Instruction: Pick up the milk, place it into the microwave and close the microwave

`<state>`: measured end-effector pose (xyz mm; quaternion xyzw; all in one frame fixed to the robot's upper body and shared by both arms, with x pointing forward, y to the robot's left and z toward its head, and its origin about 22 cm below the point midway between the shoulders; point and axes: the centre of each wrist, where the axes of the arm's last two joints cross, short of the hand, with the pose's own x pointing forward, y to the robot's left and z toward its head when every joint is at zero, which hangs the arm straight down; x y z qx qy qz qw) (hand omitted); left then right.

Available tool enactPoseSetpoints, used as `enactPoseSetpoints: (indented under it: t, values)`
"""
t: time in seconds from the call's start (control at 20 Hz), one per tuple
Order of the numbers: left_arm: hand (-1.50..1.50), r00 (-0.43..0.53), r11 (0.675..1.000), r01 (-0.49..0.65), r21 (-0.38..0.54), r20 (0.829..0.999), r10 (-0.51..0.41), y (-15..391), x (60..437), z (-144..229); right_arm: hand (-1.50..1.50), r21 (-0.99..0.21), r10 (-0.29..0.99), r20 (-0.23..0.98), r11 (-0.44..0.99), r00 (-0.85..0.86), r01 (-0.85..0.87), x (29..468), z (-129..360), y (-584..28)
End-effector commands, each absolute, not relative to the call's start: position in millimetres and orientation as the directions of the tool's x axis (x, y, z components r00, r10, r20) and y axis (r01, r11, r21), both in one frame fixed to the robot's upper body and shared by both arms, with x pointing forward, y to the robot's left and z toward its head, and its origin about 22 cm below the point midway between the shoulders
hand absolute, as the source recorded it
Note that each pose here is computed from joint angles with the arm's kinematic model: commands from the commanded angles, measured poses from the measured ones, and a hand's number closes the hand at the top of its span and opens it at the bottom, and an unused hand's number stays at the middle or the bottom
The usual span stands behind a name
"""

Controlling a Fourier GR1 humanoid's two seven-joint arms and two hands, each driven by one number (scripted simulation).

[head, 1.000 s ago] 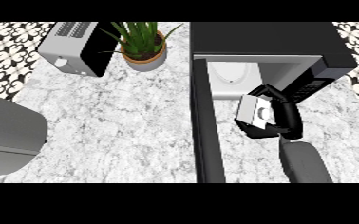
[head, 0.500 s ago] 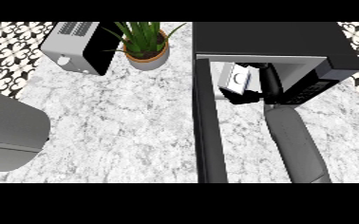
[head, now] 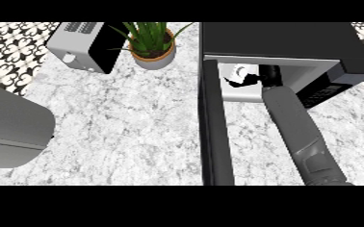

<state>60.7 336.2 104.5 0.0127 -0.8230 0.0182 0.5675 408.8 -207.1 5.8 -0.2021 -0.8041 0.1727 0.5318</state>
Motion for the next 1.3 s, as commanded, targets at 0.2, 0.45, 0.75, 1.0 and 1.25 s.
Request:
enactPoseSetpoints:
  t: [0.2,0.45,0.75,1.0,1.25]
  values:
    - [-1.50,-0.372,1.000,-0.014,-0.012,0.928,0.006,329,62,107,1.50,-0.570,0.653,0.696,0.755,-0.298,0.324,431,27,-229]
    - [-1.50,-0.348,1.000,0.019,-0.018,0.937,0.024,339,68,105,1.50,-0.628,0.746,0.590,0.665,-0.309,0.404,435,32,-233]
    - [-1.50,-0.361,1.000,0.023,-0.019,0.932,0.026,336,83,100,1.50,-0.699,0.816,0.525,0.576,-0.243,0.424,431,27,-255]
    - [-1.50,-0.363,1.000,0.009,0.011,0.932,-0.007,338,86,101,-1.50,-0.758,0.882,0.462,0.338,0.095,0.558,416,15,-303]
    - [-1.50,-0.353,0.999,-0.003,0.043,0.935,-0.042,344,92,98,-1.50,-0.739,0.880,0.455,0.458,-0.136,0.495,428,20,-260]
